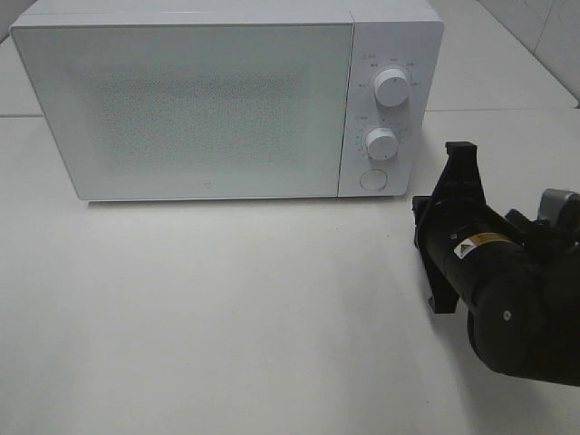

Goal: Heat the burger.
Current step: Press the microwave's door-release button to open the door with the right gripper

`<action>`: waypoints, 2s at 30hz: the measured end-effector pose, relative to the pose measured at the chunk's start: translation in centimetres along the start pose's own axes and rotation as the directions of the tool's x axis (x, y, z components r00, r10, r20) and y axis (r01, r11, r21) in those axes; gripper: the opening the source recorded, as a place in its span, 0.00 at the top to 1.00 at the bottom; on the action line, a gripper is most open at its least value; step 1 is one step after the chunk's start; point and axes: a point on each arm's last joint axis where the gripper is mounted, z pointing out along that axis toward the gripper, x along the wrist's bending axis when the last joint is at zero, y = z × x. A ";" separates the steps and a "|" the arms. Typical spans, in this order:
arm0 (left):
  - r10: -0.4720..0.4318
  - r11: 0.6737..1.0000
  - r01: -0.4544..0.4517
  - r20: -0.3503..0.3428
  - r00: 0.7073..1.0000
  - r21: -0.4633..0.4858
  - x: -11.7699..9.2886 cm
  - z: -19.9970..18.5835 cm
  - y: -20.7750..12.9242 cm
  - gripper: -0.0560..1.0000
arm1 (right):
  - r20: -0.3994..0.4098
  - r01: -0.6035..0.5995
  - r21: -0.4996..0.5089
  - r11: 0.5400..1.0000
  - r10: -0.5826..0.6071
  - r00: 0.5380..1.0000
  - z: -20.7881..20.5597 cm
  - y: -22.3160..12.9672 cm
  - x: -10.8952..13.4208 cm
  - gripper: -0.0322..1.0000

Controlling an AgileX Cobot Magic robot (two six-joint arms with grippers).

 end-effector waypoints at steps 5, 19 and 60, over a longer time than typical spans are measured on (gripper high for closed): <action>0.000 1.000 0.000 0.000 1.000 0.000 0.0 0.0 0.0 0.03 | 0.031 -0.011 0.018 1.000 0.010 0.999 1.6 -1.3 -0.2 0.95; 0.000 1.000 0.000 0.000 1.000 0.000 0.0 0.0 0.0 0.03 | 0.082 -0.034 0.014 0.999 0.032 0.996 6.2 -1.7 0.5 0.95; 0.000 1.000 0.000 0.000 1.000 0.000 0.0 0.0 0.0 0.03 | 0.072 -0.022 0.005 1.000 0.022 0.997 10.5 -3.4 0.4 0.95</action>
